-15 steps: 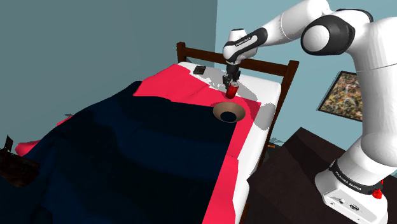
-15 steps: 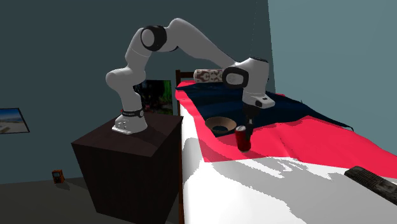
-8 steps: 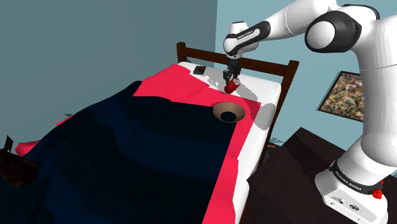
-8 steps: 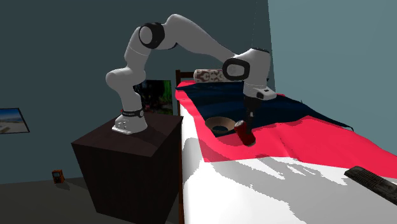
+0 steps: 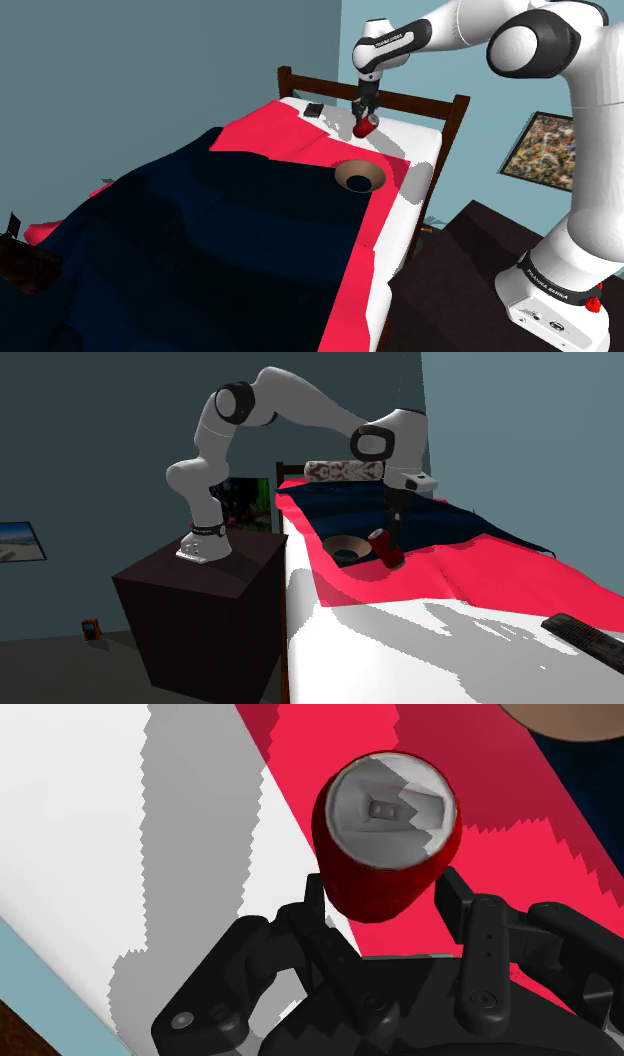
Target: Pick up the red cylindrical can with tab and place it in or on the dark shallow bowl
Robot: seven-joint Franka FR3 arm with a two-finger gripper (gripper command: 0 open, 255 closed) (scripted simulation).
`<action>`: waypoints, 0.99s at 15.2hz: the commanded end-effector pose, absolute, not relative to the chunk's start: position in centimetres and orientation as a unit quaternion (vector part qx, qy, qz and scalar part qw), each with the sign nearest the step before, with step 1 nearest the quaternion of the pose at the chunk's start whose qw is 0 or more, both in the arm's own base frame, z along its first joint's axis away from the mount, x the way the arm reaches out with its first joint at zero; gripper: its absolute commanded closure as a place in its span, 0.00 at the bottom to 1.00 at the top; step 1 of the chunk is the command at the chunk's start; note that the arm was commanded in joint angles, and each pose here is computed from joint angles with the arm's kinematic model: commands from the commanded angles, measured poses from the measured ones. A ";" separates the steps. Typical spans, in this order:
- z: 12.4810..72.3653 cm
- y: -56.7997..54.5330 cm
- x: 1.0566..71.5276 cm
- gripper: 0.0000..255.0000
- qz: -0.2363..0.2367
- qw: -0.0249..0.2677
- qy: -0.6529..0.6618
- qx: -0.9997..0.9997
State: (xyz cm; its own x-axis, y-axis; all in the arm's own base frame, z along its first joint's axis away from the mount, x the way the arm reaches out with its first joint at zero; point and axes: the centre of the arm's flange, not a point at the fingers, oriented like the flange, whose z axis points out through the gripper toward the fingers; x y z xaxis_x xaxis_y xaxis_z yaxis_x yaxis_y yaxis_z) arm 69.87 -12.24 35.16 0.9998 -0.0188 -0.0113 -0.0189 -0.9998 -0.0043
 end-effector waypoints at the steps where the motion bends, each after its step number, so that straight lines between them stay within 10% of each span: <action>1: 36.3 -12.2 69.9 1.00 0.006 0.002 0.009 -1.000; 15: 40.6 -4.1 63.3 1.00 0.006 0.002 0.009 -1.000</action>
State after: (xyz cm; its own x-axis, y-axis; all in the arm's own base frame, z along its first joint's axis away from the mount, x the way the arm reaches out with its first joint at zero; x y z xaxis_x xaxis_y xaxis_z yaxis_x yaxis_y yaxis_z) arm 64.25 -5.22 40.48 0.9998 -0.0183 -0.0116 -0.0184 -0.9998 -0.0051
